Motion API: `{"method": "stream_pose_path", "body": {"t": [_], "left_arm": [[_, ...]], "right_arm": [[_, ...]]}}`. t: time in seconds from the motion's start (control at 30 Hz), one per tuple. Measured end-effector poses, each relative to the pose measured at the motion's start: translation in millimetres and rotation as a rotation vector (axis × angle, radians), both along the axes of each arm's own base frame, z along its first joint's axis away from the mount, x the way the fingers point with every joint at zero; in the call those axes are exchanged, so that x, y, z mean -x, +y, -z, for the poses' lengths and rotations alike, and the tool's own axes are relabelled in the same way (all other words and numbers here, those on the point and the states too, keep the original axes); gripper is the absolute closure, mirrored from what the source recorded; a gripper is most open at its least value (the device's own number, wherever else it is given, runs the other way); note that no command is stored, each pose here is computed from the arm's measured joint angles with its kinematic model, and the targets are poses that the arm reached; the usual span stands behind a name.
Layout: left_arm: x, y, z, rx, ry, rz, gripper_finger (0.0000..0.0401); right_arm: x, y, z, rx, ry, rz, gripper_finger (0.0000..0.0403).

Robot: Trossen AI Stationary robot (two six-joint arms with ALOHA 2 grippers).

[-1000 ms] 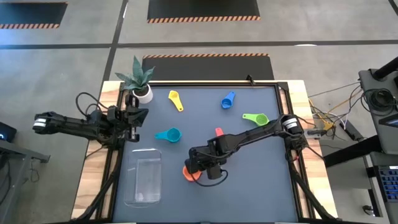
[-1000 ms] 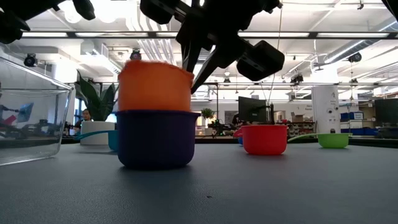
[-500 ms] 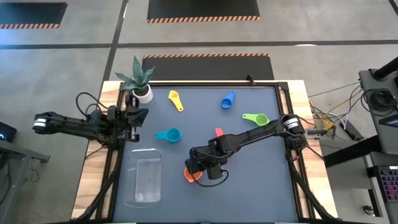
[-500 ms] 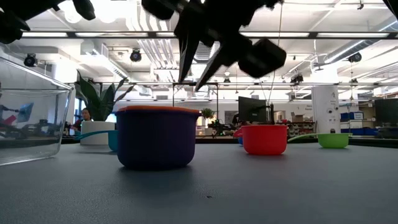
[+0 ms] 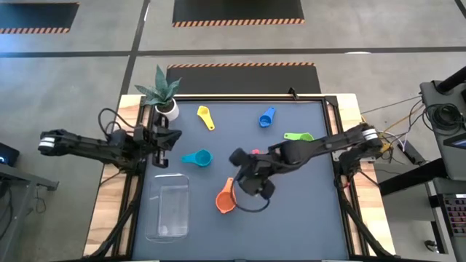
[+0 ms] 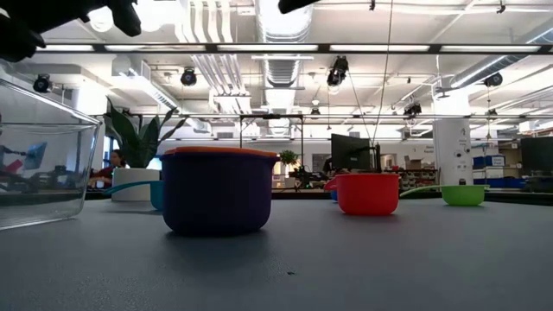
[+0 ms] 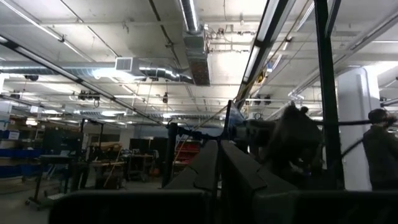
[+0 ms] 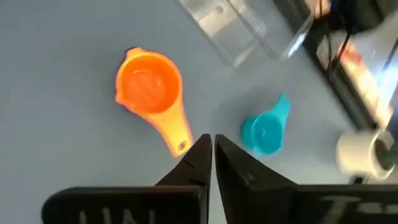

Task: Nest measuring cups in basket
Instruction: Stack the red measuring cup on top of the orange cup

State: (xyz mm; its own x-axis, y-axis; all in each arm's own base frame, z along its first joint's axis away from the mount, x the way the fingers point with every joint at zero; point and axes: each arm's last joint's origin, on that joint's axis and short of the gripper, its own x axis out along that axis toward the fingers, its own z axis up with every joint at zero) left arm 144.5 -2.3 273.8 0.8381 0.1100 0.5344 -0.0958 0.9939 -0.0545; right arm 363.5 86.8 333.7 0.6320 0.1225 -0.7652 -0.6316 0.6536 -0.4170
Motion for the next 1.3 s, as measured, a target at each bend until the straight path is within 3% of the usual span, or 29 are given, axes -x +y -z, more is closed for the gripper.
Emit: {"method": "stream_pose_path", "body": {"t": [0.27, 0.47, 0.57, 0.8, 0.9, 1.03, 1.3], "left_arm": [[-19, -1, -8, 0.049, 0.049, 0.034, 0.0401], [-51, -3, -24, 0.074, 0.28, 0.044, 0.0401], [-63, -3, -31, 0.068, 0.414, 0.037, 0.0401], [-79, -4, -43, 0.03, 0.564, 0.02, 0.0401], [-81, -4, -48, 0.002, 0.601, 0.012, 0.0401], [-82, -4, -52, -0.036, 0.66, 0.003, 0.0401], [-76, -8, -44, -0.058, 0.662, 0.016, 0.0401]], "right_arm": [[46, -11, 13, -0.172, -0.11, 0.146, 0.0394], [74, -20, 34, -0.254, -0.17, 0.307, 0.0394], [86, -23, 42, -0.346, -0.155, 0.41, 0.0394], [104, -27, 74, -0.536, -0.035, 0.669, 0.0394], [110, -27, 98, -0.528, -0.007, 0.764, 0.0394], [117, -27, 126, -0.523, -0.072, 0.836, 0.0394], [127, -35, 153, -0.48, -0.212, 0.979, 0.0394]]}}
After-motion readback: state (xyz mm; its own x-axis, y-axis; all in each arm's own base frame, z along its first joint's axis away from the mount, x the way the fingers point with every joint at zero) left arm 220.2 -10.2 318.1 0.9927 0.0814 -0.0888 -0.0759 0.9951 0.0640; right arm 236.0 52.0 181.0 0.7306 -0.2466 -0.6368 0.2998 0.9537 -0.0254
